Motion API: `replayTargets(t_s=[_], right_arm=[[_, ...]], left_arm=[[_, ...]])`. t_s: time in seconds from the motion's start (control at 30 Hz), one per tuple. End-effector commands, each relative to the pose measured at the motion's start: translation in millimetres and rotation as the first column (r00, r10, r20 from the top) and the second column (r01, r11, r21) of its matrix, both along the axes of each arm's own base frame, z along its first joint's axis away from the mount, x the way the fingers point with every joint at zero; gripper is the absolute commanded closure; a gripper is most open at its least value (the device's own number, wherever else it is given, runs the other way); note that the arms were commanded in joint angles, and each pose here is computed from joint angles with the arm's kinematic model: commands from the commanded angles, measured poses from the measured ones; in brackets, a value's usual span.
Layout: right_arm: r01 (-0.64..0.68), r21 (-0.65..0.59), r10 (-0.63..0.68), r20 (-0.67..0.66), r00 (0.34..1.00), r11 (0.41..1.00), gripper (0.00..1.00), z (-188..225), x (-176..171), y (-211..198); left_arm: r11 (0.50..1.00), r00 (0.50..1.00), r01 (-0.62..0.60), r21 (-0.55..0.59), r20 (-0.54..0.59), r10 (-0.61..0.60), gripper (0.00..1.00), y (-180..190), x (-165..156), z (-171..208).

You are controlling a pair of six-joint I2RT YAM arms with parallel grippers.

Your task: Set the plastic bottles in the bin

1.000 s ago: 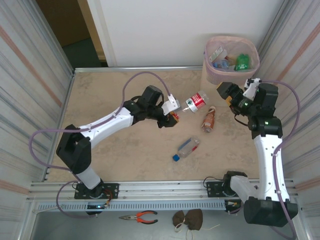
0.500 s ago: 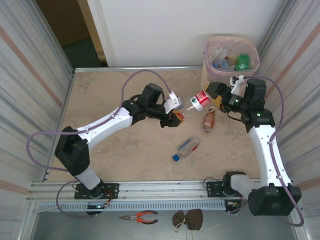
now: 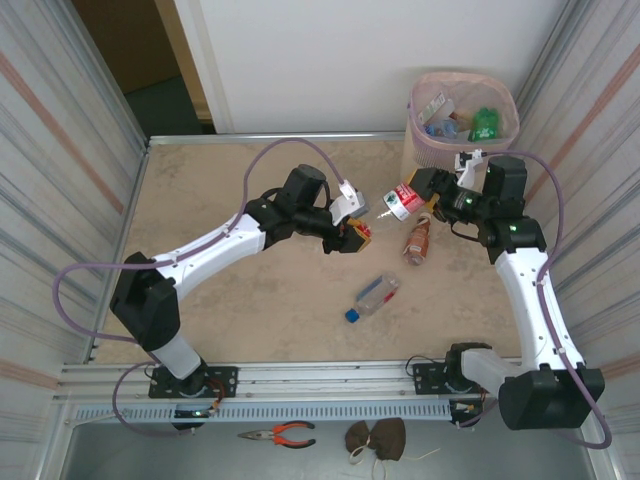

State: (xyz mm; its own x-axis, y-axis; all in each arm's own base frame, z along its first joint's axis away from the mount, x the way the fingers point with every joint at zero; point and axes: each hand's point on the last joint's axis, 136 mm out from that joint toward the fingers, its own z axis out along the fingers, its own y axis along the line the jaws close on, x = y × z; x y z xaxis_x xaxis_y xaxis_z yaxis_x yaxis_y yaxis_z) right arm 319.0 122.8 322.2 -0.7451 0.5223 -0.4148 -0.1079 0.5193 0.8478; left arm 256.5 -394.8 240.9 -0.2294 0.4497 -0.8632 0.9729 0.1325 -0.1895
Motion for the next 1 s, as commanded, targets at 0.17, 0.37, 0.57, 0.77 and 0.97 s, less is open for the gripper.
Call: replayTargets(t_s=[0.17,0.37,0.57,0.77,0.97], right_arm=[[0.033,-0.039,-0.032,0.039,0.999,0.999,0.42,15,0,-1],[0.109,-0.103,-0.097,0.115,0.989,0.989,0.43,42,5,-16],[0.278,-0.16,-0.233,0.25,0.94,0.947,0.44,95,27,-59],[0.467,-0.174,-0.378,0.381,0.844,0.867,0.46,151,63,-120],[0.611,-0.221,-0.464,0.472,0.749,0.76,0.46,175,110,-175]], left_arm=[[0.998,0.999,0.013,-0.064,0.037,-0.011,0.55,-3,-4,29],[0.995,0.996,-0.025,-0.097,0.078,0.033,0.38,12,-8,47],[0.988,0.988,-0.082,-0.133,0.121,0.098,0.35,38,-13,64],[0.985,0.982,-0.115,-0.129,0.137,0.132,0.34,54,-19,65],[0.983,0.979,-0.136,-0.125,0.135,0.153,0.34,62,-20,62]])
